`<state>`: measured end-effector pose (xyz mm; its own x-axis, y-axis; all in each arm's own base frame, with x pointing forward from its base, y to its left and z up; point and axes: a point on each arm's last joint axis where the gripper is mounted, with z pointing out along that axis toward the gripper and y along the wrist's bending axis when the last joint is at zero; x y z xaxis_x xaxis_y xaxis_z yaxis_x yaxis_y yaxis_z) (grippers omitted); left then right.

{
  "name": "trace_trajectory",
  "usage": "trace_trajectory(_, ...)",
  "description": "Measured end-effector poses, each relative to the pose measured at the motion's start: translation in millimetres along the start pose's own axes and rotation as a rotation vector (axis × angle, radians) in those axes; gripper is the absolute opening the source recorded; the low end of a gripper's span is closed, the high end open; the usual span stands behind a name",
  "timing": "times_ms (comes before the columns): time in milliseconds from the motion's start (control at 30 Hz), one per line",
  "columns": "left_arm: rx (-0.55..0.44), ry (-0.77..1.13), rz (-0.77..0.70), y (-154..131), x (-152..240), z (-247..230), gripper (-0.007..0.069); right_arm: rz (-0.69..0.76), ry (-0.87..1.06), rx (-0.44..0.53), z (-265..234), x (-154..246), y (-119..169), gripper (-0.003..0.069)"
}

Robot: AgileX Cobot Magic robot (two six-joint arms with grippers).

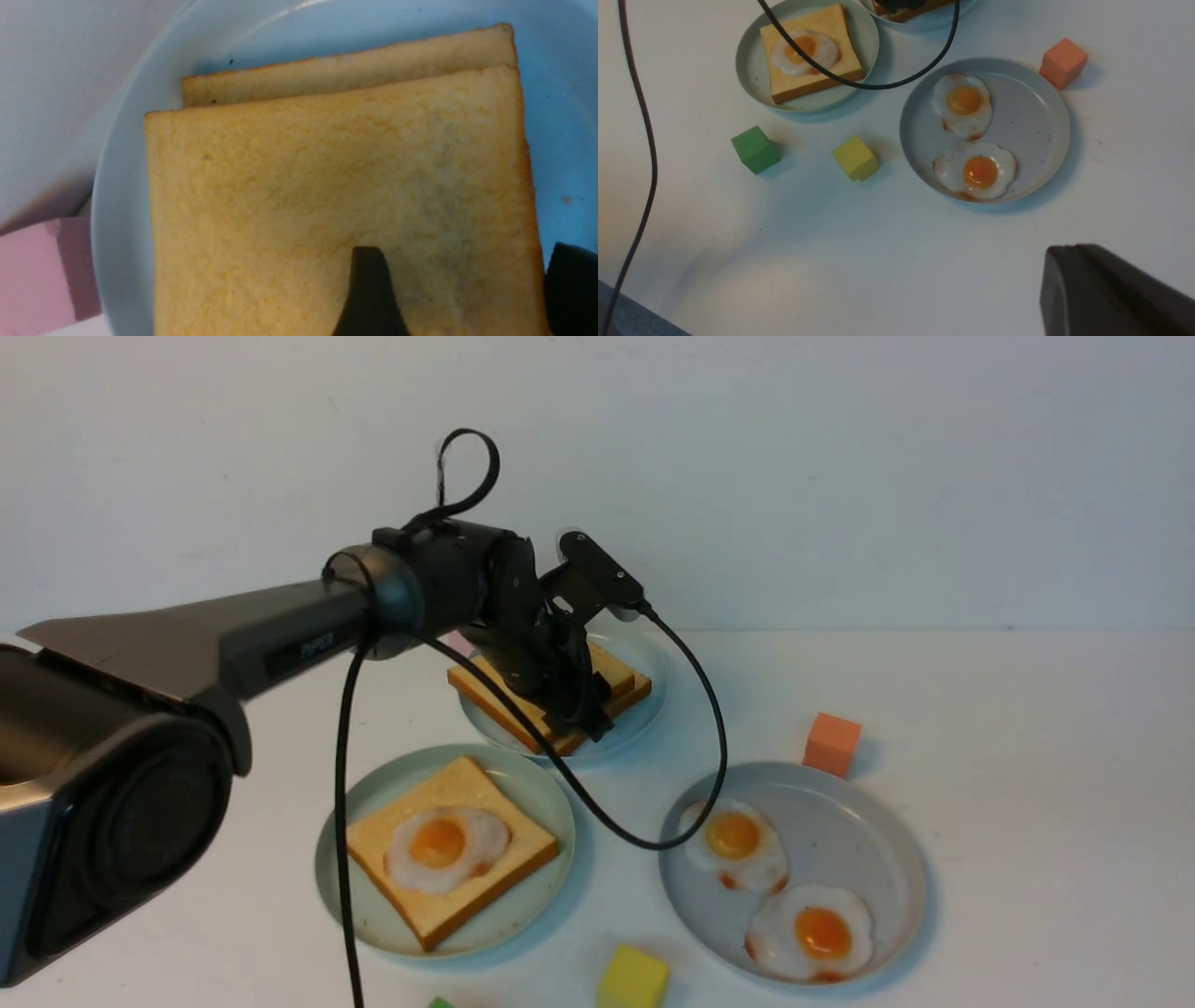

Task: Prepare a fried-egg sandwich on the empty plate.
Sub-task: Use the left arm to grab a slice of bread, then use the left arm to place a slice of bread on the fried egg in the middle

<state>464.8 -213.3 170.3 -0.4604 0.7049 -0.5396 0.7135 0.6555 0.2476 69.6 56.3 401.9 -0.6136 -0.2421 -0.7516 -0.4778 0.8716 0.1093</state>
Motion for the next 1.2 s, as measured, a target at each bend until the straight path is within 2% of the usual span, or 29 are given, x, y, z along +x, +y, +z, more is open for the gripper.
trace_trajectory(167,-0.002,0.001,0.003,0.0,0.6,1.3,0.0463,0.0,-0.001,-0.001,0.0,-0.1,0.1,0.004)
trace_trajectory(300,-0.002,0.003,0.005,0.1,0.5,1.1,0.04,0.0,-0.001,-0.001,0.0,-0.1,0.1,0.0043)
trace_trajectory(367,0.001,0.008,0.005,0.0,0.8,0.9,0.0333,0.0,-0.006,-0.004,0.0,-0.6,0.3,0.0043)
trace_trajectory(433,0.002,0.011,0.005,-0.1,0.8,0.7,0.0299,0.0,-0.011,-0.006,0.0,-1.0,0.5,0.0043)
trace_trajectory(467,0.006,0.012,0.004,-0.9,0.4,0.5,0.0238,0.003,-0.014,-0.013,0.0,-1.3,1.1,0.0043)
trace_trajectory(600,0.015,0.016,0.001,-3.1,-0.6,0.1,0.0077,0.005,-0.026,-0.026,-0.1,-2.4,2.4,0.0043)
trace_trajectory(667,0.016,0.016,0.0,-3.2,-0.6,0.1,0.0035,0.005,-0.028,-0.027,-0.1,-2.5,2.4,0.0043)
trace_trajectory(967,-0.002,-0.007,0.01,3.7,-12.8,-30.6,0.0026,0.006,-0.028,-0.031,-0.1,-2.6,2.8,0.0043)
trace_trajectory(1200,0.016,-0.017,-0.035,6.2,-32.8,-128.9,0.0026,0.006,-0.032,-0.031,-0.1,-2.9,2.8,0.0051)
